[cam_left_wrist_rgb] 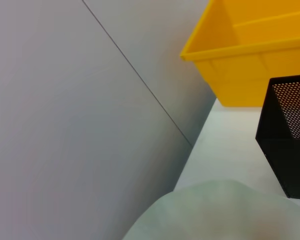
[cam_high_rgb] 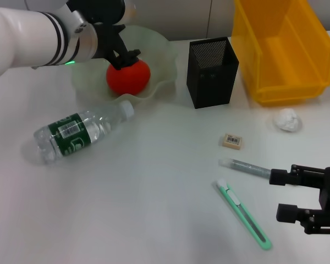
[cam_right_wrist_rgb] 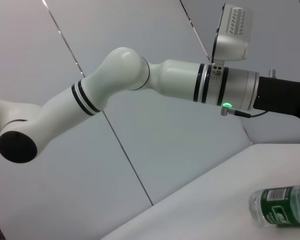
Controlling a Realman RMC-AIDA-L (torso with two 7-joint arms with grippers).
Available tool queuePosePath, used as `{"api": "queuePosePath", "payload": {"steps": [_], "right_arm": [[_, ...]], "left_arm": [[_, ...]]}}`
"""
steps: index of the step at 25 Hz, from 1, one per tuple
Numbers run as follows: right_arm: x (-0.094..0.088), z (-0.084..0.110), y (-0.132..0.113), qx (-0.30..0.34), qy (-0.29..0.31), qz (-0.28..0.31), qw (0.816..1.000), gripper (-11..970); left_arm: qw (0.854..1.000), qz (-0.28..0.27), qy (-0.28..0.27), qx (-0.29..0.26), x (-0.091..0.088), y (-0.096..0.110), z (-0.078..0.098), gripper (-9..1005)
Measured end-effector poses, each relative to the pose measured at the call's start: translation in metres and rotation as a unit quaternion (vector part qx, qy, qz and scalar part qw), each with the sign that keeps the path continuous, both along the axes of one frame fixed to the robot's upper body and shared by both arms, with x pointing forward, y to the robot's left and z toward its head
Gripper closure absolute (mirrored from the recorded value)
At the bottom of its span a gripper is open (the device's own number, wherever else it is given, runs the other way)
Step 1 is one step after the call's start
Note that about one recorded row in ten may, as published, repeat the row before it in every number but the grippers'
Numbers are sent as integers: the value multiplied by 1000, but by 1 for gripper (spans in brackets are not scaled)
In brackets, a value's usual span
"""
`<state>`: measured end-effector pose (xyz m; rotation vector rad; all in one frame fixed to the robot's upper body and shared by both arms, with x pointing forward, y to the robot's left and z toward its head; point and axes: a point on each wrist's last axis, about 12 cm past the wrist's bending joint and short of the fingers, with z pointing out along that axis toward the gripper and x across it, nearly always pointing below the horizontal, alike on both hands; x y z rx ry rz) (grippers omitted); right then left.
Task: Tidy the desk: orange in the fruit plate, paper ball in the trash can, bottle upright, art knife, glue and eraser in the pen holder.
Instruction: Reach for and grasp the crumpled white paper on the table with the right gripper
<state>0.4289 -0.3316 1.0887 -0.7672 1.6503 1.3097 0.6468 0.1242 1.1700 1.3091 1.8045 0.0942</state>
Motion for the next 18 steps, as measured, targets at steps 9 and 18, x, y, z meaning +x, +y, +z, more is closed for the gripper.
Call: {"api": "queuePosePath", "payload": {"steps": [9,18], "right_arm": [[1,7,-10,4,17,-24,1000,190],[30,37,-10,-52,102,28,993,192]], "left_arm": [[997,23,-45,-58,-15,12,22,411],[986,54,-68,-145,-34,30,33,420]]}}
